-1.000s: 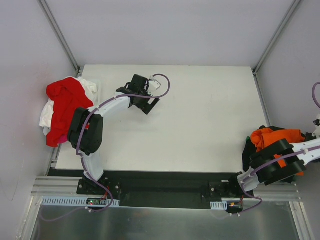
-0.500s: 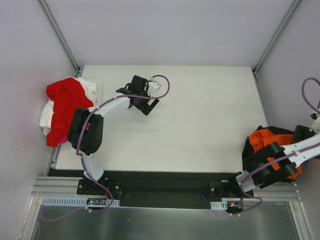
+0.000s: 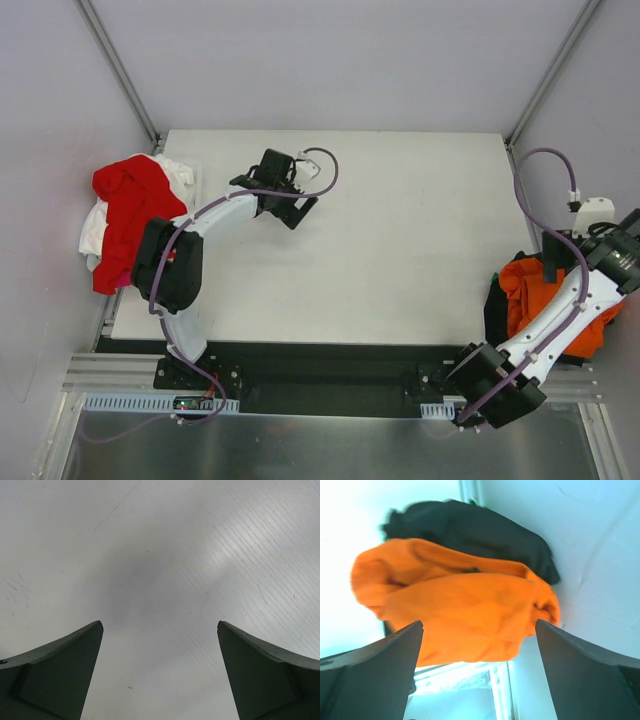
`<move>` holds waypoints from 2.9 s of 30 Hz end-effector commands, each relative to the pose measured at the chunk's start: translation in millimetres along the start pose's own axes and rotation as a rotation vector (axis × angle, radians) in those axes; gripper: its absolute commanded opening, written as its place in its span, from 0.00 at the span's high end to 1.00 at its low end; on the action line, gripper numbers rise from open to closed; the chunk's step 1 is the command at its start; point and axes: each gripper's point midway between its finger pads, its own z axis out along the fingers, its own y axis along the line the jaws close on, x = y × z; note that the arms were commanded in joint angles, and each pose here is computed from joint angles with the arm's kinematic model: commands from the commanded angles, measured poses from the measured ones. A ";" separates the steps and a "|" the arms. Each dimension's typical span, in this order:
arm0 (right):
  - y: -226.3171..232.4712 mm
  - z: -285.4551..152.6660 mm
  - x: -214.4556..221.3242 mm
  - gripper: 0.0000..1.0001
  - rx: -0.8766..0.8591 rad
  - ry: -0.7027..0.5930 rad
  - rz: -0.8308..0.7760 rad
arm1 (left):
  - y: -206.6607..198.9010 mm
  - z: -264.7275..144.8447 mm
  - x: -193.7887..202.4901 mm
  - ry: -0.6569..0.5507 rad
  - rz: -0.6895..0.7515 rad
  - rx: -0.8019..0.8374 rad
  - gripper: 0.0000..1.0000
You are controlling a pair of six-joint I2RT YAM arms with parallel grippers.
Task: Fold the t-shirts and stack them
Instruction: Put the neatly folded tshirt into the corner of the board with the right arm
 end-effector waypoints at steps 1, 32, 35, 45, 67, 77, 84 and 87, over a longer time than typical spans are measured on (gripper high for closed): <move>15.2 -0.5 -9.8 0.00 0.017 -0.023 -0.010 | 7.5 -32.0 -27.6 -0.094 0.009 -0.053 0.01; 269.4 58.8 -156.8 0.00 -0.032 -0.129 -0.627 | 126.3 -128.9 28.4 -0.010 -0.205 -0.505 0.01; 283.5 67.5 -155.1 0.00 -0.009 -0.152 -0.654 | 141.9 -171.5 27.5 -0.025 -0.150 -0.634 0.01; 299.4 81.3 -138.2 0.00 -0.038 -0.140 -0.702 | 143.9 -259.7 49.2 -0.115 -0.112 -0.852 0.01; 296.7 49.1 -148.6 0.00 -0.069 -0.241 -0.604 | 114.5 -241.1 59.0 -0.224 -0.243 -0.695 0.01; 296.9 30.3 -150.3 0.00 -0.138 -0.307 -0.563 | 84.6 -228.0 47.9 -0.268 -0.272 -0.500 0.01; 299.2 32.7 -147.7 0.00 -0.147 -0.301 -0.569 | 75.1 -217.4 50.1 -0.261 -0.269 -0.442 0.01; 300.6 36.8 -145.7 0.00 -0.143 -0.285 -0.582 | 74.8 -216.8 50.5 -0.259 -0.268 -0.440 0.01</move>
